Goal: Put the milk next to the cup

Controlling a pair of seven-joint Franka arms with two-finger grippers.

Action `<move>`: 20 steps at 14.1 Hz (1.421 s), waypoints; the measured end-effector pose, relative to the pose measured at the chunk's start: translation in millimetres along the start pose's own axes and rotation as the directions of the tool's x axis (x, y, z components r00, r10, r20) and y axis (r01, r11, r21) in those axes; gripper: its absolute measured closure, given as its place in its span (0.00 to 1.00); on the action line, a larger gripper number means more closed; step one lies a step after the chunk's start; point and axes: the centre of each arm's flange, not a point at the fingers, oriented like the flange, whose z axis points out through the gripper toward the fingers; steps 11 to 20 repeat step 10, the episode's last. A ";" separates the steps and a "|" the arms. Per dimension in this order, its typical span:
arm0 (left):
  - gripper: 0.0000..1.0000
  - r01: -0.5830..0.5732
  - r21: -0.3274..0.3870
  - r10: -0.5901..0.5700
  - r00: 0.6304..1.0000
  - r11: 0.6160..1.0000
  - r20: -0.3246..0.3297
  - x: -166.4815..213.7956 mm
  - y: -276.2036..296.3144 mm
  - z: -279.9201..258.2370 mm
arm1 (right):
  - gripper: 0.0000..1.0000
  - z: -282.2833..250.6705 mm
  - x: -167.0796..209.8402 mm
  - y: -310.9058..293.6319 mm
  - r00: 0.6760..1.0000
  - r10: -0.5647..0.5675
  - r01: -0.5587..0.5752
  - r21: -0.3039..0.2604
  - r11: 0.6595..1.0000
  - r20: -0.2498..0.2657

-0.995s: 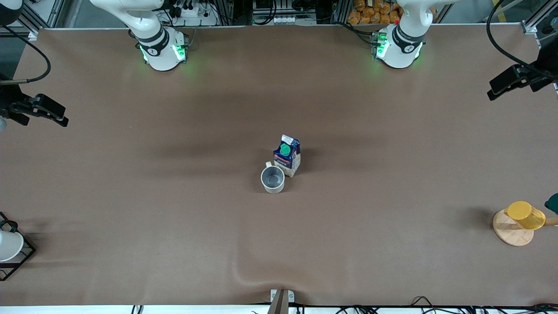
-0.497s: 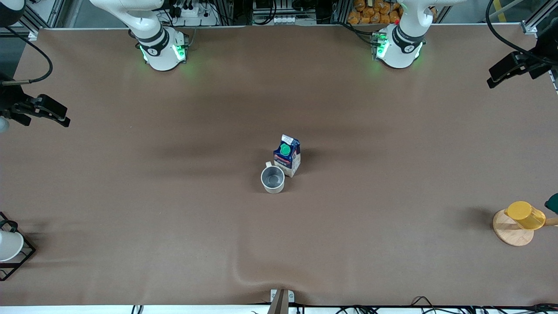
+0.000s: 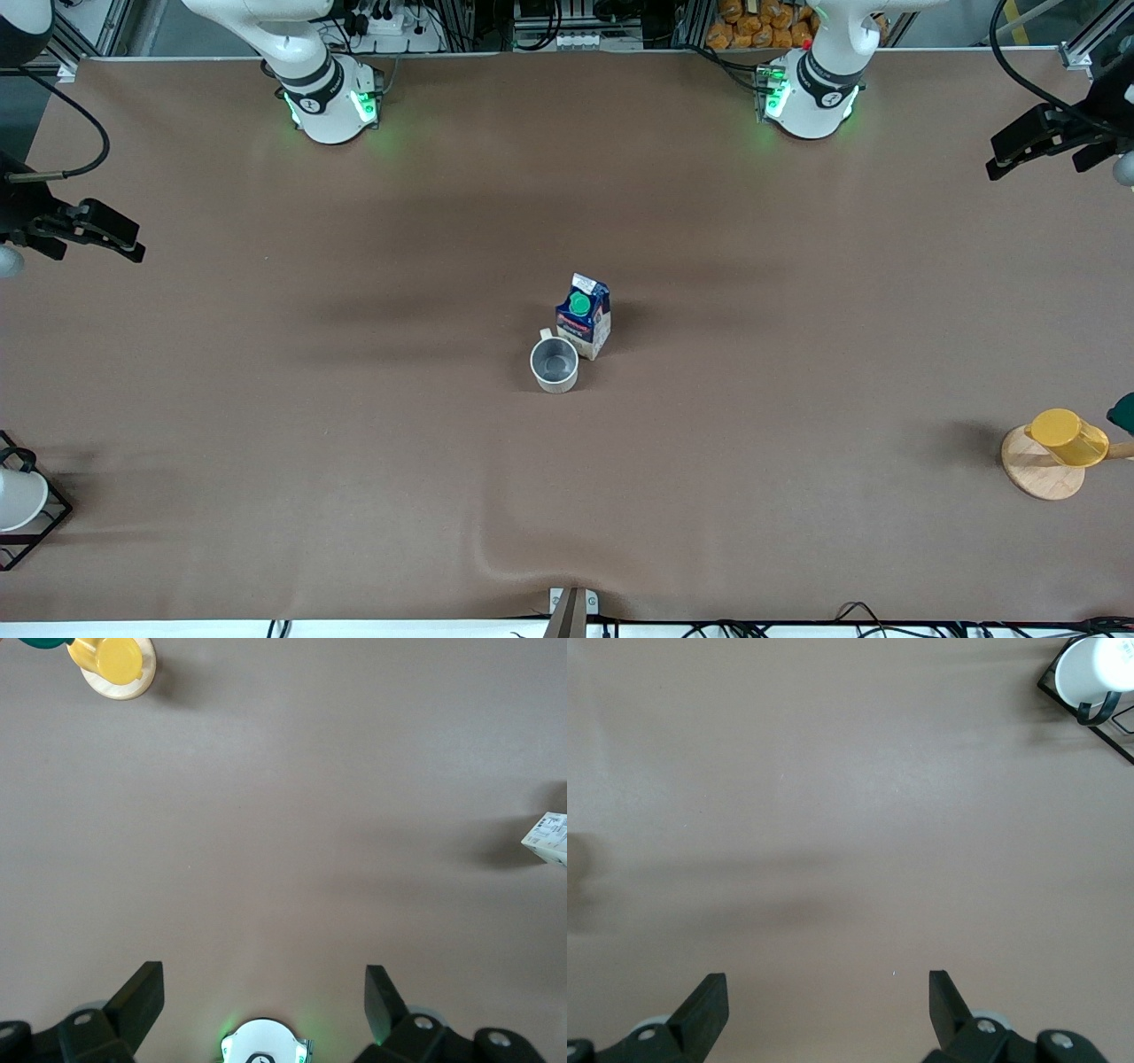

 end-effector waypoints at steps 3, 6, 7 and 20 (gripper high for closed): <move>0.00 0.000 0.000 0.000 1.000 1.000 -0.001 0.0 -0.2 -0.1 | 0.00 0.1 0.0 0.0 1.000 0.000 0.000 0.000 1.000 0.000; 0.00 0.001 0.000 -0.001 1.000 1.000 -0.001 0.1 -0.5 -0.1 | 0.00 0.0 0.0 0.1 1.000 0.000 0.000 0.000 1.000 0.000; 0.00 0.002 0.003 -0.002 1.000 1.000 -0.001 0.2 -1.0 -0.1 | 0.00 0.1 0.1 0.1 1.000 0.000 0.000 0.000 1.000 0.000; 0.00 0.005 0.013 -0.005 1.000 1.000 -0.002 0.3 -2.4 -0.1 | 0.00 1.3 0.6 -0.1 1.000 0.000 0.000 0.000 1.000 0.003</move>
